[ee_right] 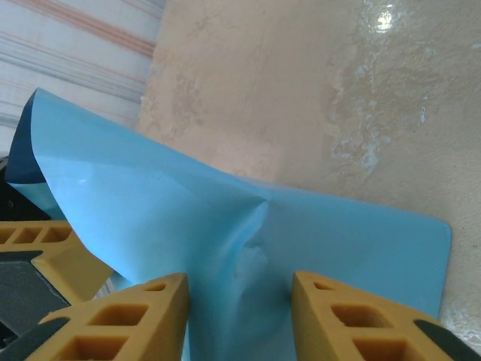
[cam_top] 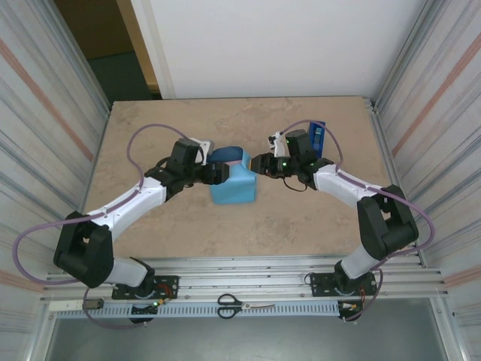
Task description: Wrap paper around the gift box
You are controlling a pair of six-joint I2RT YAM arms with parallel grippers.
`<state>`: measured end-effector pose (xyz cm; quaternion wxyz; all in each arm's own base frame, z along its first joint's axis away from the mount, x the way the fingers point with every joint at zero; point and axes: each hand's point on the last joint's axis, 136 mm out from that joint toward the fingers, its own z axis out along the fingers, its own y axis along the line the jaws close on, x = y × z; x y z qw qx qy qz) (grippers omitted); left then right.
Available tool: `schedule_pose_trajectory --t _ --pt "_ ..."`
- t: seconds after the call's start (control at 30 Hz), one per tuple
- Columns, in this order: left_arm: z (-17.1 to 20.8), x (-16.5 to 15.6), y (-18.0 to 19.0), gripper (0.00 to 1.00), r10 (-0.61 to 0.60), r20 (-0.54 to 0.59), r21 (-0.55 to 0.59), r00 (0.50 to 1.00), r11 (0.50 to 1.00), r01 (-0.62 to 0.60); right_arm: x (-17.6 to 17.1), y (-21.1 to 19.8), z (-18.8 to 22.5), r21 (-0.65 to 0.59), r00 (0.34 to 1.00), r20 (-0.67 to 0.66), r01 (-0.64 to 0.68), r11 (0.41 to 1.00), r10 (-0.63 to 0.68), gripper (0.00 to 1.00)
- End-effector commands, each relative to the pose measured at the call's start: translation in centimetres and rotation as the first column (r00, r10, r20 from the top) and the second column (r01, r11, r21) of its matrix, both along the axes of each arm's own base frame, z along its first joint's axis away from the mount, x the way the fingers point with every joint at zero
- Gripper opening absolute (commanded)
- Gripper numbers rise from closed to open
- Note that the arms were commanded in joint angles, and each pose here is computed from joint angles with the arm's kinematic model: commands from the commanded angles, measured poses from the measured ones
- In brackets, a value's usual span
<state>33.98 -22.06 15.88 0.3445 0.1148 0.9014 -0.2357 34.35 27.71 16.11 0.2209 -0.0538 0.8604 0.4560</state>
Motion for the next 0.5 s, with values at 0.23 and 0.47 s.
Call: schedule_pose_trajectory --t 0.23,0.47 --pt "-2.2 -0.4 0.3 0.78 -0.025 -0.053 0.054 0.998 0.998 0.028 2.5 -1.6 3.1 0.096 0.999 0.022 -0.025 0.995 0.023 0.52" --pt "-2.2 -0.5 0.3 0.78 -0.023 -0.059 0.052 0.998 0.998 0.026 4.7 -2.0 2.1 0.121 1.000 -0.004 0.010 0.993 -0.009 0.49"
